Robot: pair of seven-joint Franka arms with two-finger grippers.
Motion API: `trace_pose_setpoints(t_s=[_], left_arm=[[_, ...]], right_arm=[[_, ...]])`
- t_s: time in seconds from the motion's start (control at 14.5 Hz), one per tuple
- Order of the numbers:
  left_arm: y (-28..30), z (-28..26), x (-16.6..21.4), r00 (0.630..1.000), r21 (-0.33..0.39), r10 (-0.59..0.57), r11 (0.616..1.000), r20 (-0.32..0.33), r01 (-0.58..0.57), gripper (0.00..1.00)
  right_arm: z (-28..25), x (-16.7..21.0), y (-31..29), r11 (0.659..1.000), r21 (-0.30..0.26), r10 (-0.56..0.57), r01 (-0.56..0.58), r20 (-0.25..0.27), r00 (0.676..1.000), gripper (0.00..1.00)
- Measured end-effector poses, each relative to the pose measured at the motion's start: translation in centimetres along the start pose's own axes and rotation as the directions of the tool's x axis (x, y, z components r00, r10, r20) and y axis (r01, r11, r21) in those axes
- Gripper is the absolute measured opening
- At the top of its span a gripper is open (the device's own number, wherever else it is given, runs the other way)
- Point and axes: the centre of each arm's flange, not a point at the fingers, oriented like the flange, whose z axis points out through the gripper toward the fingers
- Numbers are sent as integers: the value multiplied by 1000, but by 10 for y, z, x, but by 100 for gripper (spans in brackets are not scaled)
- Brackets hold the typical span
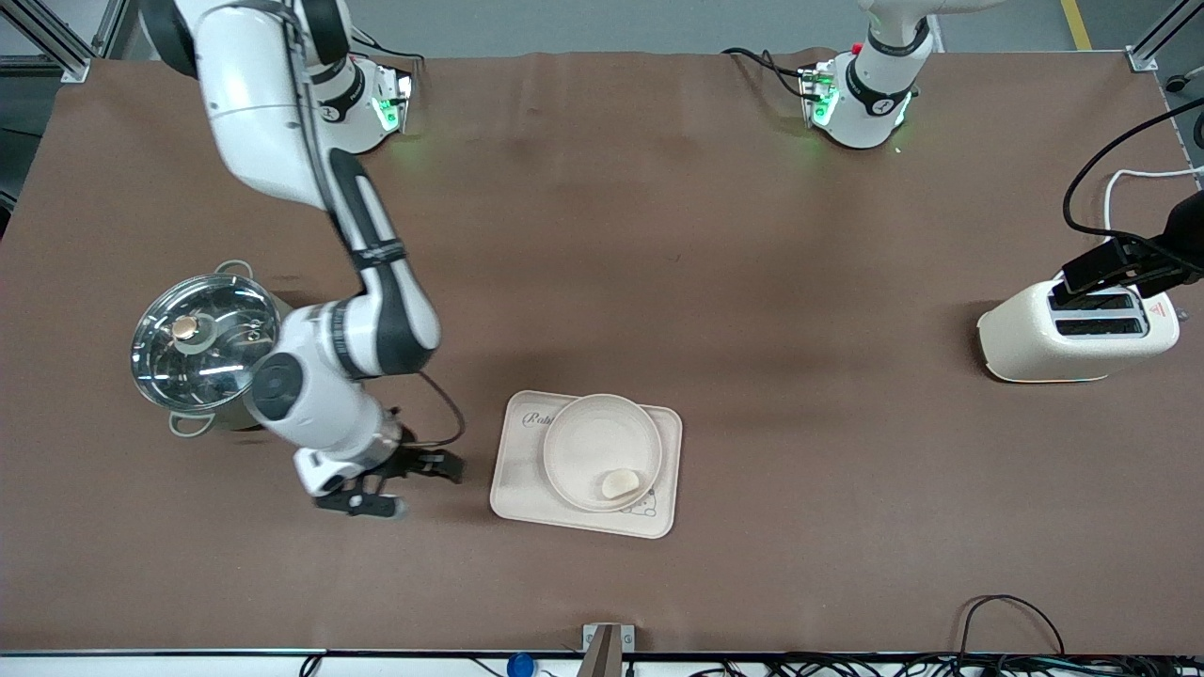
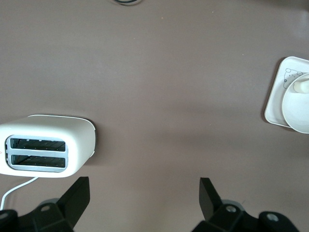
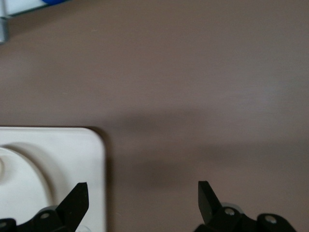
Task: Place bun in plate and plate on tray
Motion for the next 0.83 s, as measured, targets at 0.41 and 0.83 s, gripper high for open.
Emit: trace_pose_setpoints(t_s=[0.41,0.83], left_arm=[[-1,1,0,1000,0,-2,1000,3,2,100],[3,7,2,1000,0,2,1000,12,-2,100]], right_arm=[[-147,-10,90,988,-147,-31,36,38,999,100],[-249,-82,140,990,-136,-35,43,56,998,100]])
